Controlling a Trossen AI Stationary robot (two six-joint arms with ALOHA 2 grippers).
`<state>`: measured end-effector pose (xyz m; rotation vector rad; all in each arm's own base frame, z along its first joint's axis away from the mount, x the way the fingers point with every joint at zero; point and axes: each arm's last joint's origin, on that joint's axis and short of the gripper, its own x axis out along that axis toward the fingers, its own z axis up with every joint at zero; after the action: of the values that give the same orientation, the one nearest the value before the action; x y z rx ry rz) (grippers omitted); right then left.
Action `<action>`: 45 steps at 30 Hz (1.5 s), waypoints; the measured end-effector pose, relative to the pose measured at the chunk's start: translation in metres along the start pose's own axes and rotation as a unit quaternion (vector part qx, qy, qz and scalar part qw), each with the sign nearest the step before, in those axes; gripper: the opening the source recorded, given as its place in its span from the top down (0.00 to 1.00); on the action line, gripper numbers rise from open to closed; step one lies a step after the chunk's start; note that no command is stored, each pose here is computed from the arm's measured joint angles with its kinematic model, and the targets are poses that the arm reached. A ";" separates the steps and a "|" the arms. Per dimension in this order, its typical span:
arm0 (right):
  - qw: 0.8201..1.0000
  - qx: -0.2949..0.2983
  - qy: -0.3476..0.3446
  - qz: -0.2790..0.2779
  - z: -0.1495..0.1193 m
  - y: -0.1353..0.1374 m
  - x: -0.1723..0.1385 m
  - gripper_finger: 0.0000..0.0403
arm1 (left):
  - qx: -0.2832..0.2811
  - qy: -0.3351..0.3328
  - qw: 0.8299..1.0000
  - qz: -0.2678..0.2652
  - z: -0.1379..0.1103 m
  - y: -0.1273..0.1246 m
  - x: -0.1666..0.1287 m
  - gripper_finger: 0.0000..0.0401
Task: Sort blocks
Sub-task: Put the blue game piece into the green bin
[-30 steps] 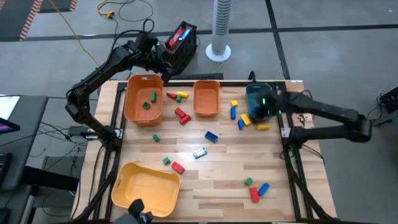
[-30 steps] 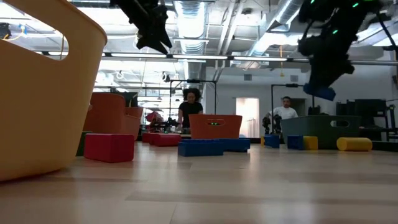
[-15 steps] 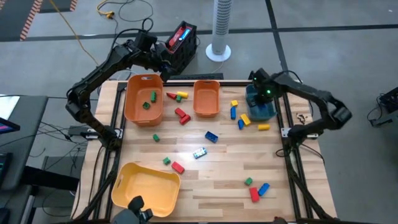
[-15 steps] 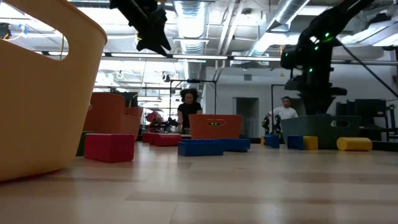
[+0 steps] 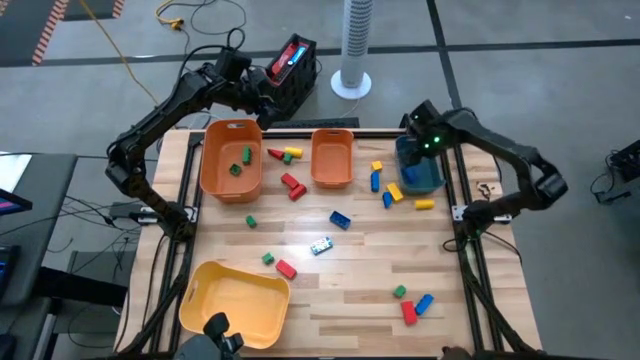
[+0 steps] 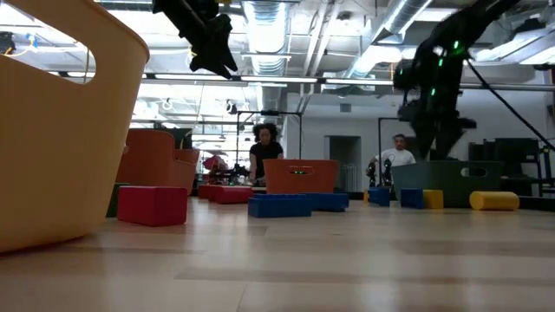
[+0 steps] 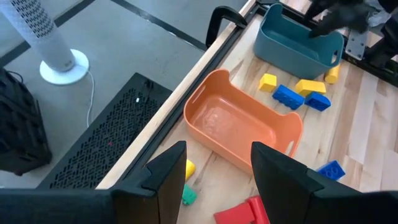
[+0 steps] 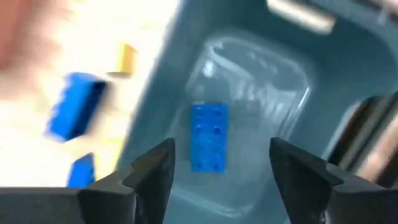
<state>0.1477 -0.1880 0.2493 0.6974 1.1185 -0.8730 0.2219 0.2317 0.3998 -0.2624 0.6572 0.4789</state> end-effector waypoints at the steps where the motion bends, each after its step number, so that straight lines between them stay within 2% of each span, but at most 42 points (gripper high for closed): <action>1: 1.000 -0.021 -0.014 0.006 0.001 0.005 -0.012 0.33 | 0.000 0.000 1.000 0.000 0.000 0.000 0.000 0.57; 5: 0.993 -0.089 -0.066 0.035 0.002 0.034 -0.051 0.33 | 0.000 0.000 1.000 0.000 0.000 0.000 0.000 0.57; 9: 0.991 -0.079 -0.084 0.069 0.015 0.068 -0.067 0.33 | 0.001 -0.003 1.000 0.001 0.001 0.000 0.000 0.57; 13: 0.992 -0.071 -0.061 0.084 0.038 0.108 -0.056 0.33 | 0.003 -0.003 1.000 0.001 0.001 0.000 0.000 0.57; 17: 0.996 -0.045 -0.014 0.075 0.054 0.127 -0.024 0.33 | 0.009 0.009 1.000 -0.001 -0.002 0.000 0.000 0.57; 25: 0.992 -0.070 0.081 0.065 0.051 0.146 0.021 0.33 | 0.030 0.059 0.998 -0.012 -0.012 -0.003 -0.003 0.57; 32: 0.989 -0.080 0.117 0.052 0.051 0.152 0.048 0.33 | 0.026 0.060 0.998 -0.014 -0.012 -0.005 -0.004 0.57; 38: 0.989 -0.069 0.128 0.033 0.040 0.145 0.065 0.33 | 0.022 0.079 0.996 -0.019 -0.016 -0.006 -0.005 0.57; 45: 0.995 -0.023 0.090 0.024 0.030 0.138 0.069 0.33 | 0.021 0.083 0.996 -0.020 -0.017 -0.006 -0.005 0.57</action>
<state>0.2942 -0.1608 0.1990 0.7734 1.2721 -0.7527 0.2129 0.2180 0.3908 -0.2774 0.8214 0.4076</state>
